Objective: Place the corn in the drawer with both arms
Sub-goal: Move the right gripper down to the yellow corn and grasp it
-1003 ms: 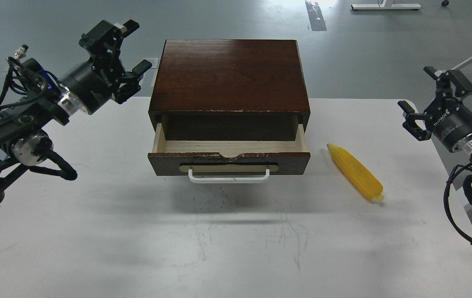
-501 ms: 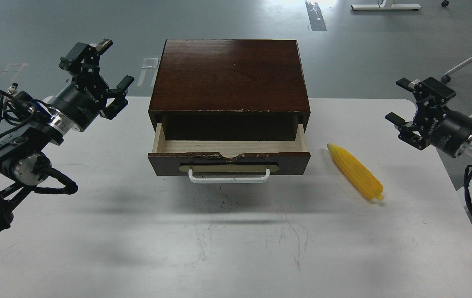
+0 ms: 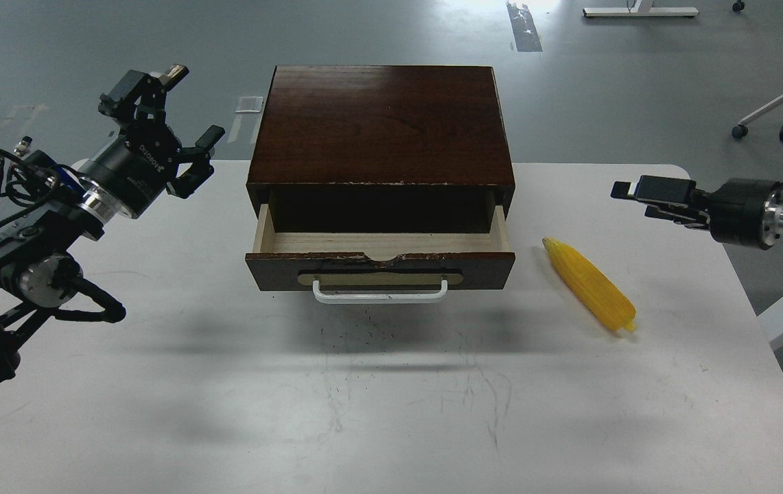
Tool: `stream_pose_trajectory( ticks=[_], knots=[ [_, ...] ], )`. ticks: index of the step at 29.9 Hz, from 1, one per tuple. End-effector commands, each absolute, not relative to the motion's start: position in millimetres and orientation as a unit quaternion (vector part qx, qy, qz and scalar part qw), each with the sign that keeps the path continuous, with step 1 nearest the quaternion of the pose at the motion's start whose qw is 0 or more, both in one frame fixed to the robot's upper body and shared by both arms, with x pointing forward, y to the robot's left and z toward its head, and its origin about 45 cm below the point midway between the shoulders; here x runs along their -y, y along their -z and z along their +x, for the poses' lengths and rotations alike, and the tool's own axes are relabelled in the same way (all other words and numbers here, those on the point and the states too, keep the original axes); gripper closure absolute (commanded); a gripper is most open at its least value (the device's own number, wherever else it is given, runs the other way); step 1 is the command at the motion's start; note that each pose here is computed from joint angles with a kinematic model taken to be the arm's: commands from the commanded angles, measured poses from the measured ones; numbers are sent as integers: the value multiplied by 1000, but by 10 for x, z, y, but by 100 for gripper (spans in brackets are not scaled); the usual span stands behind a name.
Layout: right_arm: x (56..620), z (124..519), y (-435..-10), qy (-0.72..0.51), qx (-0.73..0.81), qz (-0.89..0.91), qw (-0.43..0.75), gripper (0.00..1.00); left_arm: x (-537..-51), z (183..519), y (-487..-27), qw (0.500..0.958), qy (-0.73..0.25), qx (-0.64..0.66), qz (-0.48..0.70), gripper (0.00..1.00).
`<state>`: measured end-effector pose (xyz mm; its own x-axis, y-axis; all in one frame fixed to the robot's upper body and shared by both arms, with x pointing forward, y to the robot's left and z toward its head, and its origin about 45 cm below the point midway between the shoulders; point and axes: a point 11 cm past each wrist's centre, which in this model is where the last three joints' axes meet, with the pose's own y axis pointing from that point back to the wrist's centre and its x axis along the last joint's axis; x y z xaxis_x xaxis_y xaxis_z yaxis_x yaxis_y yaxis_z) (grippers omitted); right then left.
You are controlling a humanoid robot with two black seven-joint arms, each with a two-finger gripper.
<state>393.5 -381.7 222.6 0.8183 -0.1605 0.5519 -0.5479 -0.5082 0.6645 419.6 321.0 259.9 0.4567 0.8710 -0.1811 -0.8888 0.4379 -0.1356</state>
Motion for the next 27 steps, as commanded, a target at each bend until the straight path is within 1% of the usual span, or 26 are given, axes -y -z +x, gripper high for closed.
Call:
stream_pose_trajectory(
  ticks=[1, 3, 9, 15, 22, 24, 25, 26, 27],
  knots=[
    [3756, 3932, -2000, -241, 170, 820, 490, 0, -3209, 4196, -2599, 847, -519, -42, -106, 1],
    [3647, 3959, -1856, -252, 149, 814, 502, 0, -3203, 4196, -2597, 847, -519, -43, -106, 1],
    [3483, 3996, -1624, -257, 115, 806, 521, 0, -3190, 4197, -2593, 848, -518, -44, -107, 1],
    [3400, 3987, -1470, -257, 89, 799, 537, 0, -3187, 4197, -2599, 848, -518, -43, -108, 1],
    [3400, 3952, -1399, -260, 78, 794, 544, 1, -3186, 4195, -2598, 849, -516, -44, -109, 1],
    [3414, 3934, -1378, -259, 75, 793, 546, 3, -3176, 4192, -2601, 850, -513, -45, -110, 1],
    [3419, 3910, -1350, -258, 69, 792, 549, 7, -3188, 4188, -2595, 850, -513, -45, -109, 1],
    [3431, 3897, -1337, -257, 66, 791, 552, 14, -3186, 4188, -2595, 850, -513, -46, -109, 1],
    [3437, 3891, -1330, -257, 65, 790, 553, 18, -3191, 4186, -2593, 850, -513, -46, -108, 1]
  ],
)
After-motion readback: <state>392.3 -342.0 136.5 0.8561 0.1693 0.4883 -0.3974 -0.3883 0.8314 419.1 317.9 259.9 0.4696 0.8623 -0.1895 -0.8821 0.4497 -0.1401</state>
